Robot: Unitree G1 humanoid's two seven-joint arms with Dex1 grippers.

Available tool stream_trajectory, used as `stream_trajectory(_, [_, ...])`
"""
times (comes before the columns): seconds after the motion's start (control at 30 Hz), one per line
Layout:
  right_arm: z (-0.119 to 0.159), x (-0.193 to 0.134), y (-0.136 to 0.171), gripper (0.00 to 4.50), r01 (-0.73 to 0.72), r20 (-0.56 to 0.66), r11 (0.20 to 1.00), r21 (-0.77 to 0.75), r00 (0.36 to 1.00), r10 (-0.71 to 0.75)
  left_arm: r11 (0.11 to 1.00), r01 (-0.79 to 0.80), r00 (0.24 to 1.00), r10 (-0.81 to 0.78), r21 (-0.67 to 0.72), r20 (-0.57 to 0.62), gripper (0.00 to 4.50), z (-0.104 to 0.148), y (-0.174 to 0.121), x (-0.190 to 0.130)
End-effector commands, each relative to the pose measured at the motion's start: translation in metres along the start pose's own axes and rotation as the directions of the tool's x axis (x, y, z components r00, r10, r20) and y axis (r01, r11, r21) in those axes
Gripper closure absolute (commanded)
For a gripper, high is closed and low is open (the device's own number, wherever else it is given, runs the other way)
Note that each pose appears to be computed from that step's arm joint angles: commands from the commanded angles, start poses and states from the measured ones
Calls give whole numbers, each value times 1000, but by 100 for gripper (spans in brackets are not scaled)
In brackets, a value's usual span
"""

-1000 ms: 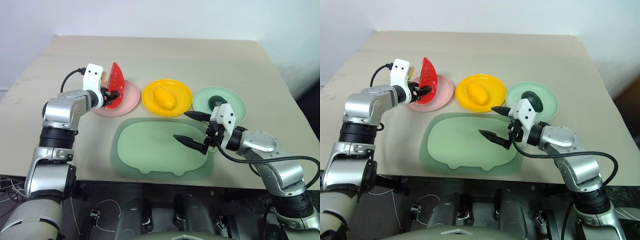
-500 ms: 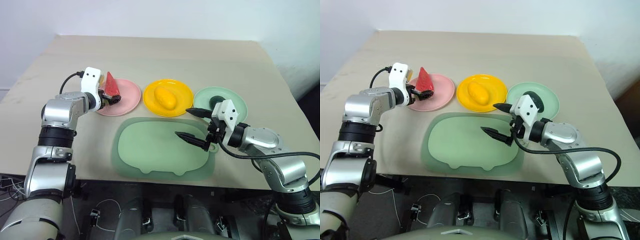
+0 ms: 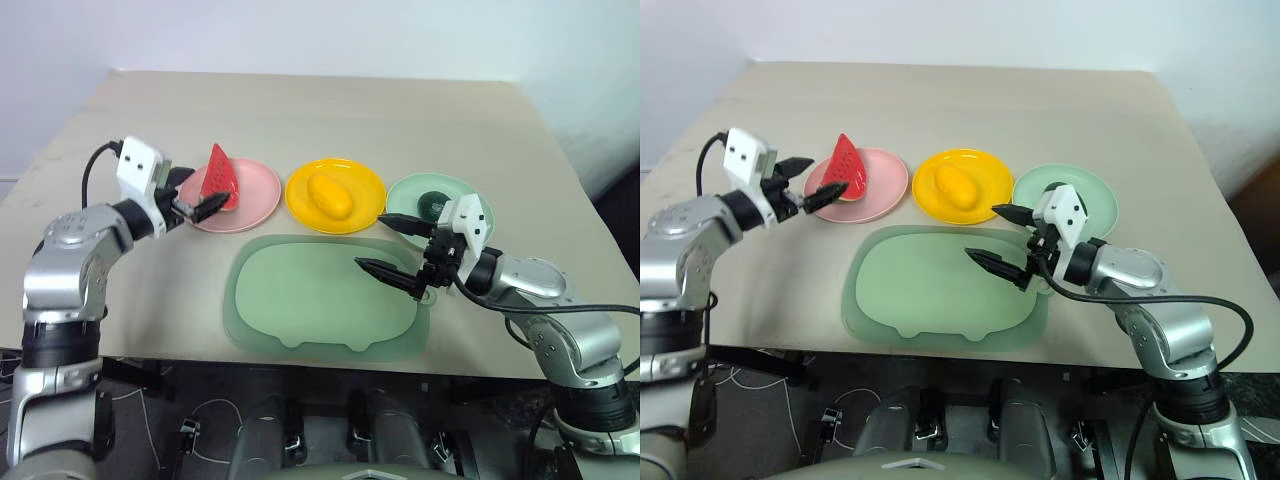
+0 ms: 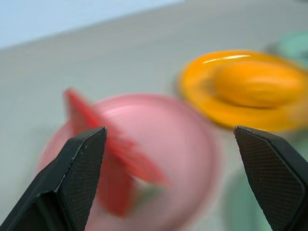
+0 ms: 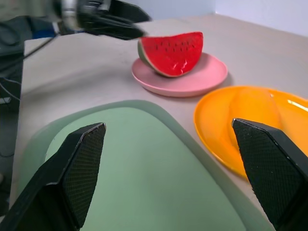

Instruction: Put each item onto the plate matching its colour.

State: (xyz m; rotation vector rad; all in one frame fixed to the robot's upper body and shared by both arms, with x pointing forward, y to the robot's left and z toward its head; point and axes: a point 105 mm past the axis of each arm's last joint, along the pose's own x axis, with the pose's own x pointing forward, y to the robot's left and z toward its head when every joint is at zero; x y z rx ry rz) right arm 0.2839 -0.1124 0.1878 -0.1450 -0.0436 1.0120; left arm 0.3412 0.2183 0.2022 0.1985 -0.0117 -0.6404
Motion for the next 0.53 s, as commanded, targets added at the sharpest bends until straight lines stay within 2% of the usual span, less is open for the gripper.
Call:
stream_trajectory(0.03, [12, -6, -2, 0, 10, 53, 1000, -17, 999, -9, 997, 63, 993, -67, 51, 96, 6, 19, -11, -22])
stream_trajectory(0.13, [10, -8, -4, 0, 10, 54, 1000, -25, 999, -9, 994, 104, 987, -106, 21, 124, 6, 14, -22, -34])
stream_trajectory(0.37, [8, -12, -6, 0, 5, 46, 1000, -17, 999, -4, 977, 193, 974, -202, 91, 100, 6, -13, -51, -46])
stream_trajectory(0.53, [4, -12, -9, 0, 24, 32, 1000, -15, 999, -24, 980, 181, 976, -190, 86, 103, 6, -22, -54, -47])
